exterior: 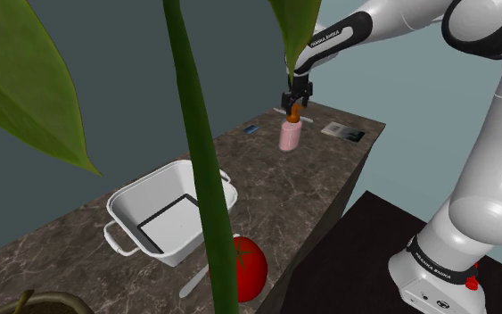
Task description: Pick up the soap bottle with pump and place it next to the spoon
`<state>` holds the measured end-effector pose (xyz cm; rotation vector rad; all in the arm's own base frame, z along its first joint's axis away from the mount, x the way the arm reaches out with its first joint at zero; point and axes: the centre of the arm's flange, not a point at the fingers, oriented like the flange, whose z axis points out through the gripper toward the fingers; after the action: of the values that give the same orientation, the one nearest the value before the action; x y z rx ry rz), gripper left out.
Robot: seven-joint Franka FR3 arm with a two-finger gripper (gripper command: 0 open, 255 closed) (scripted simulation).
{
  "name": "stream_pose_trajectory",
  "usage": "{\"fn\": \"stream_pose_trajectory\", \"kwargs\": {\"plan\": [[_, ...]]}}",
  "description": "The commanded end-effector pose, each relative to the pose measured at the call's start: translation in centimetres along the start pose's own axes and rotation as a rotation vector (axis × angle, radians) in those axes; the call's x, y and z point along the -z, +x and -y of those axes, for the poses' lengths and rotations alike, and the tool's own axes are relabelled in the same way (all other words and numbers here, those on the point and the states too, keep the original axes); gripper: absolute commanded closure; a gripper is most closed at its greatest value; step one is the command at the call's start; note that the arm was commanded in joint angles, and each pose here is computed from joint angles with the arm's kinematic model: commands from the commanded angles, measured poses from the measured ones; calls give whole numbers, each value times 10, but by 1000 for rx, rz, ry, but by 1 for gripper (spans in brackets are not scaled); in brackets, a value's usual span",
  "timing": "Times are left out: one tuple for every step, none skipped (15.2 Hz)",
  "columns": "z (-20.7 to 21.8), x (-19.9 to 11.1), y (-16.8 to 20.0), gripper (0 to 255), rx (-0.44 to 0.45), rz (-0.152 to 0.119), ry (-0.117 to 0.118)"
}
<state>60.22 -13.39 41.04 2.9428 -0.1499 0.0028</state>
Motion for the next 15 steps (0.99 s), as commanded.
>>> {"fn": "stream_pose_trajectory", "kwargs": {"plan": [[1, -12, 1, 0, 0, -1, 0], [1, -17, 1, 0, 0, -1, 0], [1, -20, 1, 0, 0, -1, 0], [1, -20, 1, 0, 0, -1, 0], [1, -20, 1, 0, 0, -1, 0], [1, -20, 1, 0, 0, -1, 0], [1, -20, 1, 0, 0, -1, 0], [1, -20, 1, 0, 0, -1, 0], [1, -20, 1, 0, 0, -1, 0], [1, -20, 1, 0, 0, 0, 0], [1, -20, 1, 255, 0, 0, 0], [1, -20, 1, 255, 0, 0, 0], [1, -20, 1, 255, 0, 0, 0], [1, -20, 1, 255, 0, -1, 0], [1, -20, 1, 255, 0, -1, 0]]}}
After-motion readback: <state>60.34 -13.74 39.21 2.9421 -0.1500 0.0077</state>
